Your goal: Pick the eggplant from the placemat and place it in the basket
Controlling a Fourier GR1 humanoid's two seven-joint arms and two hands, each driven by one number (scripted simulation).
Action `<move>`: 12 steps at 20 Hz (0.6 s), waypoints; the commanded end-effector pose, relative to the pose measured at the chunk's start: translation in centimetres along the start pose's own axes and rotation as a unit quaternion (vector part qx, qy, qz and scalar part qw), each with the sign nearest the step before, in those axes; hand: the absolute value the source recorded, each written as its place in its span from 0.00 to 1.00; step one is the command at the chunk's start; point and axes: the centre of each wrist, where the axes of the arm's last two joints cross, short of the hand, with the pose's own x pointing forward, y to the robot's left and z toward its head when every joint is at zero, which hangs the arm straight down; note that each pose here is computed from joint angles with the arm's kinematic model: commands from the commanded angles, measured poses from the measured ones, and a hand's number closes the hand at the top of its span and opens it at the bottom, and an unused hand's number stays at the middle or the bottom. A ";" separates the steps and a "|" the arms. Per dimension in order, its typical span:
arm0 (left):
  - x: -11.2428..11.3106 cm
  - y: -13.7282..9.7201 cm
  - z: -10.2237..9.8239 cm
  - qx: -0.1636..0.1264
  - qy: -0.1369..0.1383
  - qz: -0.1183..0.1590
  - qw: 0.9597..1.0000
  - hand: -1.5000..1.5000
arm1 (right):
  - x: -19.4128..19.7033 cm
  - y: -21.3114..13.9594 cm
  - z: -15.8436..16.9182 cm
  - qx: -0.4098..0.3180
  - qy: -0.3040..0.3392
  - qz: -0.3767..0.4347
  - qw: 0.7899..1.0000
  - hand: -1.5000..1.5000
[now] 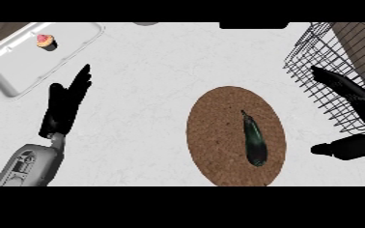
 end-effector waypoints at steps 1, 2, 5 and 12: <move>-0.2 0.1 0.3 0.004 -0.002 0.006 1.000 0.50 | 1.7 -2.9 1.1 0.148 0.070 0.070 0.984 0.00; 0.0 0.8 -0.6 0.007 0.002 0.000 1.000 0.50 | 1.8 -4.2 0.7 0.164 0.067 0.061 0.982 0.00; -0.9 0.0 0.7 -0.006 0.004 -0.004 1.000 0.50 | 3.9 -6.8 0.2 0.217 0.070 0.056 0.972 0.00; -0.5 -1.5 0.0 0.002 0.009 -0.001 1.000 0.50 | 2.7 -4.1 0.5 0.242 0.082 0.032 0.966 0.00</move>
